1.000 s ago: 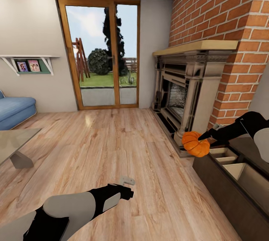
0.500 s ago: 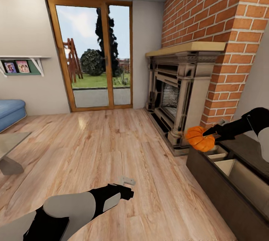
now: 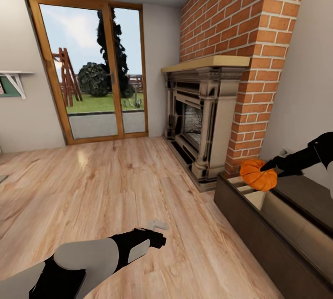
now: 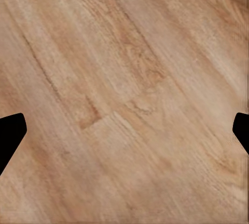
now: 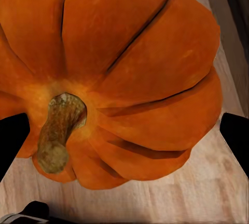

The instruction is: Place each of the two pumpkins and all three candles from the living room inside a cabinet in the living room (use any cabinet), then make sure every cabinet is closed, and position the cauldron so it is next to a table in the living room.

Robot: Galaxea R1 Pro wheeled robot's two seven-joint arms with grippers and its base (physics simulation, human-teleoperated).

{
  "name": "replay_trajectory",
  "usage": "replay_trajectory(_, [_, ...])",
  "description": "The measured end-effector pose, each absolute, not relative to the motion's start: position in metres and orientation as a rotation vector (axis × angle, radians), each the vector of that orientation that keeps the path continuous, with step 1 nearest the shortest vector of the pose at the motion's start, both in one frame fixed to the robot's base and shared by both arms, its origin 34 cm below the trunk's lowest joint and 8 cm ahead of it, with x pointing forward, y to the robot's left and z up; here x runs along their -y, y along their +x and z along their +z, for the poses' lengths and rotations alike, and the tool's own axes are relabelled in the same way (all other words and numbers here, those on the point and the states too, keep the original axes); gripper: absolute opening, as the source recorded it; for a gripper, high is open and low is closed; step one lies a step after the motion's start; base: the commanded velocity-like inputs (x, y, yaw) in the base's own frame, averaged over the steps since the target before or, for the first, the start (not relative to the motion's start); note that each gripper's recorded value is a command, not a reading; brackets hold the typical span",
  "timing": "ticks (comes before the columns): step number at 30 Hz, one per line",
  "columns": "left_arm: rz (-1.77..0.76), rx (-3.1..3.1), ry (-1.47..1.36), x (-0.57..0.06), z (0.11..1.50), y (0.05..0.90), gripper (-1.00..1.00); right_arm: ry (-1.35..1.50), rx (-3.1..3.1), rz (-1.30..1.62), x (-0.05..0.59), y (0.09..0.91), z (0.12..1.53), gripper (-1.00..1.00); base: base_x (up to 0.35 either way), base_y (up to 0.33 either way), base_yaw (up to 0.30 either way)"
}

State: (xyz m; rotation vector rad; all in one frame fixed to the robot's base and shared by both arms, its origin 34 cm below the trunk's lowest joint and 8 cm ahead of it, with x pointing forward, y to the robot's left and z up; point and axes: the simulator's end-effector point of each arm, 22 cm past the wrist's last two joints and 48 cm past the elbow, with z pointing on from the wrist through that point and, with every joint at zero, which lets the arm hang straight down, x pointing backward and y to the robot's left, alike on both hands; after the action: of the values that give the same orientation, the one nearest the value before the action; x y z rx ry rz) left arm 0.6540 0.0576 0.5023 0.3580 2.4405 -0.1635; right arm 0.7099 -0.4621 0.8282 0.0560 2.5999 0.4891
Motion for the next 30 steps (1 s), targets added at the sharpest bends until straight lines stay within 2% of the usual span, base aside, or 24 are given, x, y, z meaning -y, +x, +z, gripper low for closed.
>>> replay_trajectory(8, [-0.16,-2.432,0.358,-0.058,0.507,0.655,1.0,0.057,-2.609,0.425,0.474,0.705,0.833,-1.0,0.0,0.0,-0.179])
replay_trajectory(19, [-0.159,-2.421,0.358,-0.058,0.513,0.656,1.0,0.086,-2.568,0.19,0.517,0.702,0.871,-1.0,0.0,0.0,-0.123])
replay_trajectory(30, [-0.157,-2.41,0.359,-0.058,0.519,0.658,1.0,0.066,-2.625,0.078,0.522,0.695,0.866,-1.0,0.0,0.0,-0.042])
